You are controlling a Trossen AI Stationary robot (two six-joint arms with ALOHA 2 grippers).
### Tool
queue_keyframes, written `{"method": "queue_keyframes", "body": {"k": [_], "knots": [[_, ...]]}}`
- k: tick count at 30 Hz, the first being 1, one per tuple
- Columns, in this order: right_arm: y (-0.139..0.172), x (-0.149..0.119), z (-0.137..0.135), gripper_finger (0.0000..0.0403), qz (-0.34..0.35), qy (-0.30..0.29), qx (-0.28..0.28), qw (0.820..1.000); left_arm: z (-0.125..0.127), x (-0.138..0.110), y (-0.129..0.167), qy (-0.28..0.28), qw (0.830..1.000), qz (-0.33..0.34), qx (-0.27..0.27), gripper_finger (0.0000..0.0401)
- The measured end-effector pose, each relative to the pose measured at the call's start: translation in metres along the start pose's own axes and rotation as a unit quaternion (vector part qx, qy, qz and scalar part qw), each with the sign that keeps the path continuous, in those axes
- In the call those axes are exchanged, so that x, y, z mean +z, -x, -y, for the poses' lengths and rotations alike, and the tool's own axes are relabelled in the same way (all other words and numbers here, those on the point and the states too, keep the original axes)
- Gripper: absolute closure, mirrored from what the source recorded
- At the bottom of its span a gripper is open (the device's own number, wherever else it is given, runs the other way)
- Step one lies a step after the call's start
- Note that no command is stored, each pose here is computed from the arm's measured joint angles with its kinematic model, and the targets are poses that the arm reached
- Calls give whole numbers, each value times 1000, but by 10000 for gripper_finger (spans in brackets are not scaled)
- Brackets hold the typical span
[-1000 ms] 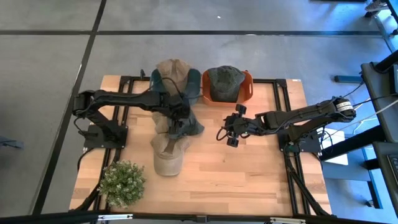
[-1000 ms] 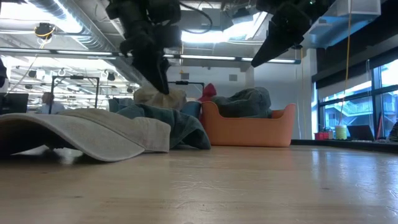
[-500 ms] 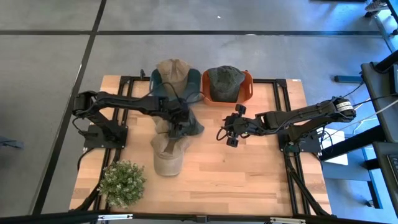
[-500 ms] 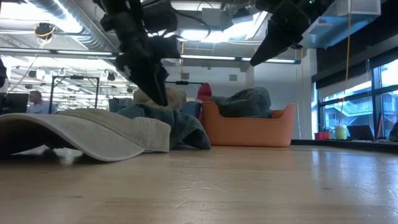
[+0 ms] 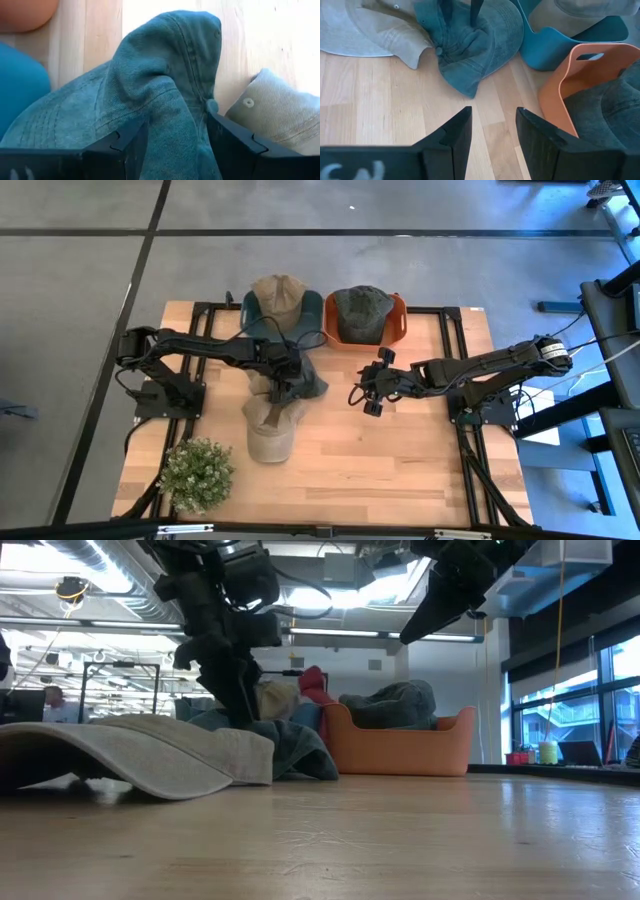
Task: Pick & Place hat
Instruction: Put the black cap into the orange bin
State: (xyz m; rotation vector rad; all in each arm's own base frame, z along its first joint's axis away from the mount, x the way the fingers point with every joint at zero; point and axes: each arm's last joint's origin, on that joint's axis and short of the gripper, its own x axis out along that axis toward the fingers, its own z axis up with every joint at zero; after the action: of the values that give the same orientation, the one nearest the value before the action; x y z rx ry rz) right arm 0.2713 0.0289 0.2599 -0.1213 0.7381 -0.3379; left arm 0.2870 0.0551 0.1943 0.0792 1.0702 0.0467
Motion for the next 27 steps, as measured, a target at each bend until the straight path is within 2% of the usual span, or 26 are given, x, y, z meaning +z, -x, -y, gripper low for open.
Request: {"method": "queue_keyframes", "body": {"k": [3,8,14,27], "knots": [[0,0,0,249,0,0,0,1000,-2,0,0,-24,1000,-3,13,207],[0,0,0,249,0,0,0,1000,-4,-1,0,-33,996,-21,80,207],[0,0,0,249,0,0,0,1000,-3,-1,0,-43,997,-18,59,212],[0,0,0,249,0,0,0,1000,0,-1,0,-53,995,-28,79,313]]}}
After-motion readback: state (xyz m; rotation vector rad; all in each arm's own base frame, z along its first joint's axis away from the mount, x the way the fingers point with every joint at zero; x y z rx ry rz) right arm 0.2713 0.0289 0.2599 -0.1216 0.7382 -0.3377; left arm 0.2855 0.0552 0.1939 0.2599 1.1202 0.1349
